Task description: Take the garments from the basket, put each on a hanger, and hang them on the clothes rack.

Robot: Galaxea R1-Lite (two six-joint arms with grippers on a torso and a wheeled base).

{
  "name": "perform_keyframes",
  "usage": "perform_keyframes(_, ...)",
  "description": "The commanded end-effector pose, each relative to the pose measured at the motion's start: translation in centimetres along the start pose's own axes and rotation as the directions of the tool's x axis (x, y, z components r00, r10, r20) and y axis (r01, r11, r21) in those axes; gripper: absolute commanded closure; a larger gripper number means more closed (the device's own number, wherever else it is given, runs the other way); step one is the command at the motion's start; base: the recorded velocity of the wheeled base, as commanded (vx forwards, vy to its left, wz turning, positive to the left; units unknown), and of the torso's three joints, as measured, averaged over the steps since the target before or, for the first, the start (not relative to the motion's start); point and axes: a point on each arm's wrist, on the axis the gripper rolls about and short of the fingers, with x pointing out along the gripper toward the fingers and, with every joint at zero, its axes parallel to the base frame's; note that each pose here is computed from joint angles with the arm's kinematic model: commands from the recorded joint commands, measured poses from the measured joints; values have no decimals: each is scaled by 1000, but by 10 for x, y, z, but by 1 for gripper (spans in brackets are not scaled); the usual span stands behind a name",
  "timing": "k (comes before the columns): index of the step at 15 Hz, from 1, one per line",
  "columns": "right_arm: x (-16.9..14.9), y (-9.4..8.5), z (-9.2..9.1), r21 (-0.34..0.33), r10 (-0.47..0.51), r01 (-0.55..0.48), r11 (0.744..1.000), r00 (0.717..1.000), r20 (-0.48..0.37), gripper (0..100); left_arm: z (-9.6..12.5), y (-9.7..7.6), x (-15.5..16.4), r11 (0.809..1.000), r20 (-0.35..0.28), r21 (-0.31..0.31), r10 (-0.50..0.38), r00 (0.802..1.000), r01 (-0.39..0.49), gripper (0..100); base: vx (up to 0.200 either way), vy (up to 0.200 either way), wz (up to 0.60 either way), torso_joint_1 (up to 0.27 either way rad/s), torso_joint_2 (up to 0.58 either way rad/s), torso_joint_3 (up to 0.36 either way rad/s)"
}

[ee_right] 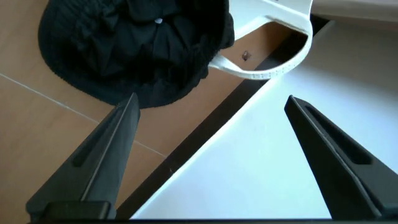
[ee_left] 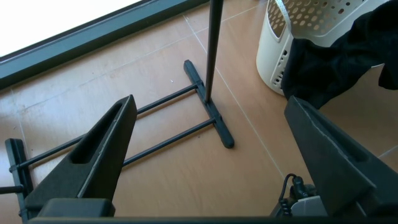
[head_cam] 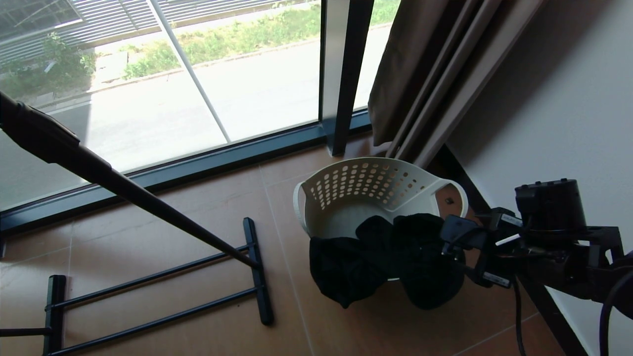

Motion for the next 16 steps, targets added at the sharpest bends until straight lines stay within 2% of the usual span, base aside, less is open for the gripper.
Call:
perform_keyframes(1,40,9,11,-47,29,-30,998,999,-28,0,0,0,0,1000,0,0,0,1000,0,0,0,0,0,0,0,0)
perform_keyframes(6,90,-1,30,-147,-36,30,989,999,-36,0,0,0,0,1000,0,0,0,1000,0,0,0,0,0,0,0,0)
perform_keyframes(10,121,-2,41,-153,-44,38,988,998,-34,0,0,0,0,1000,0,0,0,1000,0,0,0,0,0,0,0,0)
perform_keyframes(16,142,-12,55,-165,-91,86,983,996,-21,0,0,0,0,1000,0,0,0,1000,0,0,0,0,0,0,0,0)
